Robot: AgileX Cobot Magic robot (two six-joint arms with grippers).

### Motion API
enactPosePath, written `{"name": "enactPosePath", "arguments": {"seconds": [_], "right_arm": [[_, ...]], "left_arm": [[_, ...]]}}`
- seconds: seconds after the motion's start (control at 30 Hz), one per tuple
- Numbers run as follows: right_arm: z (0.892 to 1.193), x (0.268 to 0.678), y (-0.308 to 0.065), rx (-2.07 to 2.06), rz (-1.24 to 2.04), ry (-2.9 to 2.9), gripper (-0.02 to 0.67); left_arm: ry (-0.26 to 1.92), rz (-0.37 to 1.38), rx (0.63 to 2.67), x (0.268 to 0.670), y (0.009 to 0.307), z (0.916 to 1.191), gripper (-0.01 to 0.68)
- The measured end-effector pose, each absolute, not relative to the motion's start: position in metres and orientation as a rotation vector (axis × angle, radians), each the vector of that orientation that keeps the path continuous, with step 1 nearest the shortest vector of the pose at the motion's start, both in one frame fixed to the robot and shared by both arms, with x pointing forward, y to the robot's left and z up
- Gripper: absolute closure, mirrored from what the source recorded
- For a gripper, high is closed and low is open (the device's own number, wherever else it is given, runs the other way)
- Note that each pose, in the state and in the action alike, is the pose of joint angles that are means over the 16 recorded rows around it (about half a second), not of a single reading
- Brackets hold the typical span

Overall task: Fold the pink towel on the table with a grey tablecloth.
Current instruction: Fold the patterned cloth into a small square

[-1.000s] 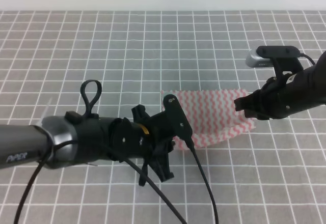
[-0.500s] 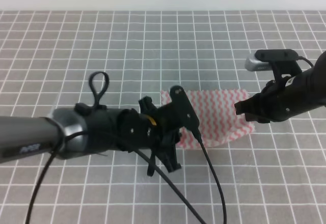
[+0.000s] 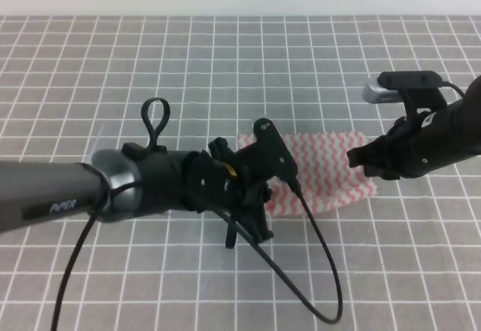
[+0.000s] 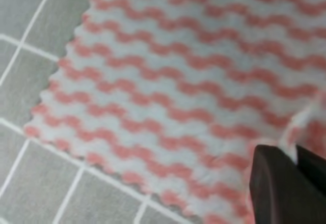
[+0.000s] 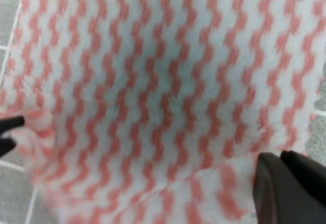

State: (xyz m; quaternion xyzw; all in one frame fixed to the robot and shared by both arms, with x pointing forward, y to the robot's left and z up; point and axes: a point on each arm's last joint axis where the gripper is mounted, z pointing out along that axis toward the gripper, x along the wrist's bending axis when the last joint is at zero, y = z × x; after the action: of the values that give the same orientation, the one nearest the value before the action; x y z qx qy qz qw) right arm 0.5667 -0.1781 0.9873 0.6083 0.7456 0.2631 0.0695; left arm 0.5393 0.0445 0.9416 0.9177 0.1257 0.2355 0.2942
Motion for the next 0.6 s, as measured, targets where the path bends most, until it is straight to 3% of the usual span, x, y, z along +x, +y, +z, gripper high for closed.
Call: {"name": "enactPosePath", "arguments": {"seconds": [0.6], "right_arm": [[0.977, 0.575, -0.177, 1.828, 0.805, 2.205, 0.665]], "left_arm": [[0.372, 0.646, 2.419, 0.563, 0.039, 0.94, 0.675]]}}
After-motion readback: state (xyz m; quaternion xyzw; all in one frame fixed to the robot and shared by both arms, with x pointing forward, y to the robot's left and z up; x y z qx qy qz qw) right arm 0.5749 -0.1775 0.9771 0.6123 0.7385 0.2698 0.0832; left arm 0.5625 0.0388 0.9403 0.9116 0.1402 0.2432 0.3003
